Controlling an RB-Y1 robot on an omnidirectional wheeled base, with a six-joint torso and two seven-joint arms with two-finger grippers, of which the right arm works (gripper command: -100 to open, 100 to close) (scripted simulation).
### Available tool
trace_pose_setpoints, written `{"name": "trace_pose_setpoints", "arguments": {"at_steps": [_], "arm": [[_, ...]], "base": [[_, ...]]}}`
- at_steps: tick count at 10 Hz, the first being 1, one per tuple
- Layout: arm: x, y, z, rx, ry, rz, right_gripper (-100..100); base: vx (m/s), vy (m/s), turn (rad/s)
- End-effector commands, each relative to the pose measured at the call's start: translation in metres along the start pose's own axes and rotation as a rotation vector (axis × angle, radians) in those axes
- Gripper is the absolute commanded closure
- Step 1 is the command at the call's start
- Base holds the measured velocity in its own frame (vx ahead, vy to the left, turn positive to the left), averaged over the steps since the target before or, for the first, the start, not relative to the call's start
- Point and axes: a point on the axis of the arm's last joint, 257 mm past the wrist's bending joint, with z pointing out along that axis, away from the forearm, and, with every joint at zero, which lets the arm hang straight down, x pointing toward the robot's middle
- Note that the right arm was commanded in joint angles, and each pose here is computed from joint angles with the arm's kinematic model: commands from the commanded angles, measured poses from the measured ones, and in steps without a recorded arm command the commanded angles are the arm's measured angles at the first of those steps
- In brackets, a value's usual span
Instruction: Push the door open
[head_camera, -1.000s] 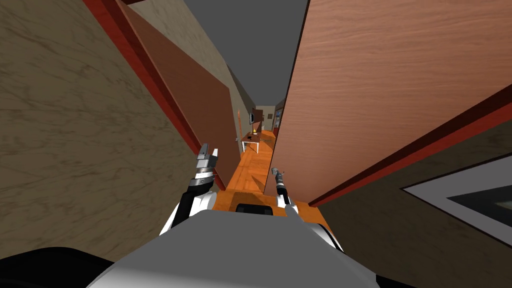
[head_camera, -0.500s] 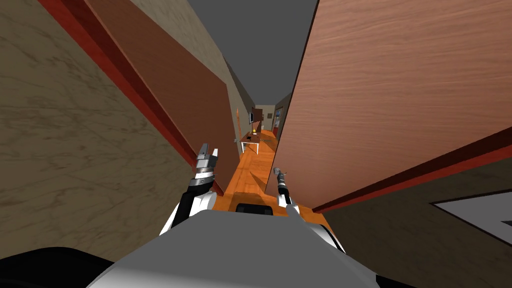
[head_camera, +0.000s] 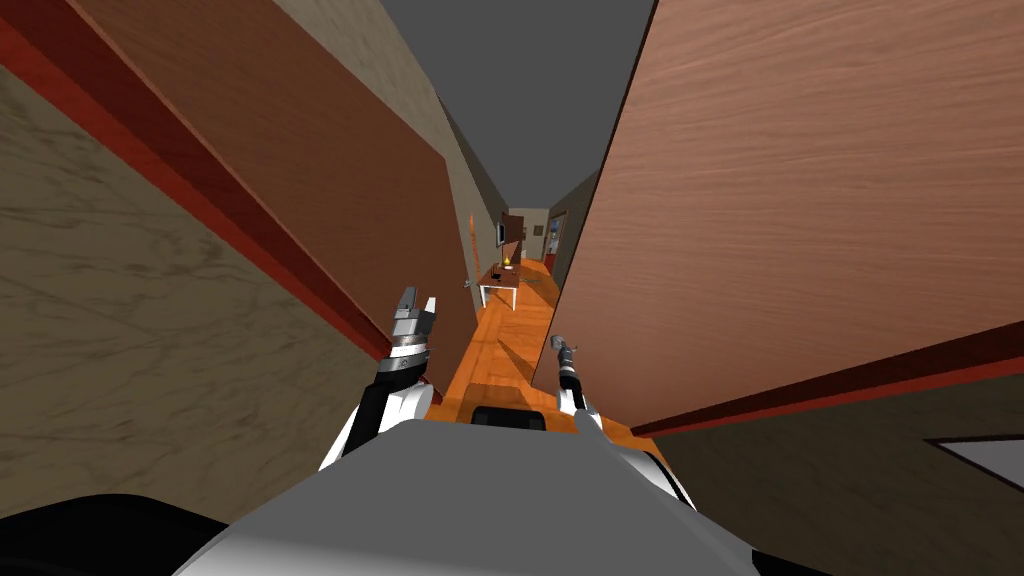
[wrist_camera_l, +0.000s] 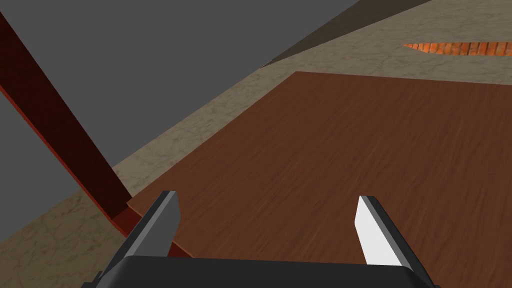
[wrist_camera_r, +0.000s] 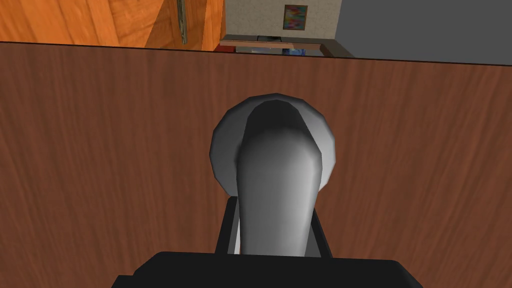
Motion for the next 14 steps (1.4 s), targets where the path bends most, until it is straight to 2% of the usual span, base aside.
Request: {"name": "trace_pose_setpoints", "arguments": {"at_steps": [1, 4, 6, 7, 11, 12, 14], "arm": [[-0.021, 0.000, 0.0006, 0.000, -0.041, -0.005, 100], [-0.032, 0.000, -0.0001, 0.001, -0.065, -0.005, 100], [-0.049, 0.000, -0.0017, 0.002, -0.106, -0.004, 100], [-0.049, 0.000, -0.0017, 0.002, -0.106, -0.004, 100], [-0.078, -0.001, -0.0057, 0.004, -0.174, -0.002, 100], [-0.078, -0.001, -0.0057, 0.004, -0.174, -0.002, 100], [-0.091, -0.001, -0.0081, 0.005, -0.206, 0.000, 100]], "base": [[0.133, 0.023, -0.076], [0.166, 0.051, -0.052], [0.176, 0.057, -0.044], [0.121, 0.044, -0.048], [0.183, 0.051, -0.060], [0.137, 0.034, -0.029], [0.165, 0.057, -0.054]]}}
